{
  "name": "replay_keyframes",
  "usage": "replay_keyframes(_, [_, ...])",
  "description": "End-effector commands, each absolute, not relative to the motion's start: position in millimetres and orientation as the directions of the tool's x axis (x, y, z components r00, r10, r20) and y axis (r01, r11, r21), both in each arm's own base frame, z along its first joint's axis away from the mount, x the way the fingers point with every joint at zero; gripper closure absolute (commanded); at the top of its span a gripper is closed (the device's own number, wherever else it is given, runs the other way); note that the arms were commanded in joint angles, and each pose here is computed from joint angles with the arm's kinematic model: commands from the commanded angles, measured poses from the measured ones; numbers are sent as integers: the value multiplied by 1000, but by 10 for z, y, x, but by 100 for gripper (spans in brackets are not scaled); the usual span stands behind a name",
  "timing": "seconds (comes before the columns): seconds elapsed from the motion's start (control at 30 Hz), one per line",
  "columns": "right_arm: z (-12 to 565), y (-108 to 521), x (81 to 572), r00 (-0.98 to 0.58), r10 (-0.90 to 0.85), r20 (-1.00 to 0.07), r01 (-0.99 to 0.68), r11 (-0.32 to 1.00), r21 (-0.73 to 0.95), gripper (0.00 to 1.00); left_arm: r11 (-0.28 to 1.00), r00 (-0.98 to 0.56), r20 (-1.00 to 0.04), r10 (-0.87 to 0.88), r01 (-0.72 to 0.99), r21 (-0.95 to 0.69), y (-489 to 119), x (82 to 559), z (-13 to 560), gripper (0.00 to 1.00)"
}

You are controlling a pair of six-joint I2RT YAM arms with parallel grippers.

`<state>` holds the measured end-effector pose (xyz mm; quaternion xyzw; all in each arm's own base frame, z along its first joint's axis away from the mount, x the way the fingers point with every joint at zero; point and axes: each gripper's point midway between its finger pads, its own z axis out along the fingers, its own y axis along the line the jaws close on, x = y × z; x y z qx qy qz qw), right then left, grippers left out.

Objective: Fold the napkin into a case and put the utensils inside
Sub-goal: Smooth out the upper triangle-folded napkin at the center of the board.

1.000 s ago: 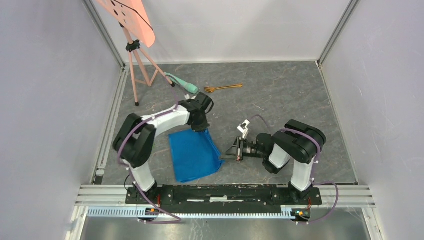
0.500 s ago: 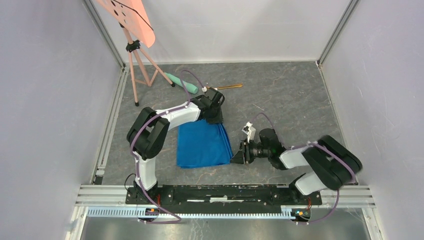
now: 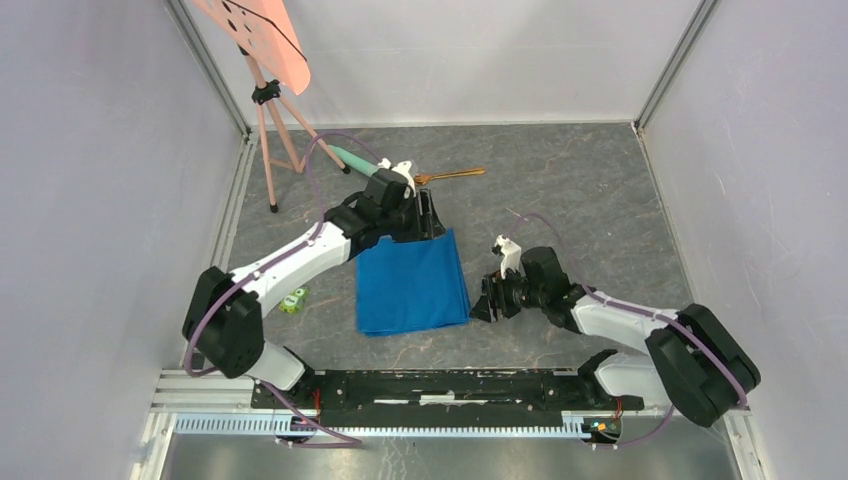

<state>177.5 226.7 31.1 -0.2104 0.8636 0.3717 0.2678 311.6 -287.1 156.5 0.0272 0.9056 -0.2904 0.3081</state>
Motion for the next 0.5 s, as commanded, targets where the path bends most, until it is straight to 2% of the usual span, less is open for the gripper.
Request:
replay_keyframes(0.0, [438,2381,2094,-752,-141,-644,-547,679,491,32,849,-827,-557,-69,244,-468,-2624,2860,1347,33])
replay_keyframes(0.1, [453,2551,2138,-743,-166,-649,-560,684,467,32,855,-840,-532,-103,199,-480,-2473,2760,1187,33])
replay_keyframes(0.23, [314,2597,2108,-732,-250,-634,-554,760,339,32,818,-843,-509,-175,163,-551,-2382,2688,1172,33])
replay_keyframes(0.37, [192,2476,2016,-720,-334,-609,-537,823,183,32,831,-831,-526,-179,159,-533,-2271,2672,1208,32])
replay_keyframes(0.47, [145,2463,1929,-714,-368,-596,-549,823,149,32,831,-827,-531,-183,159,-534,-2242,2667,1231,32])
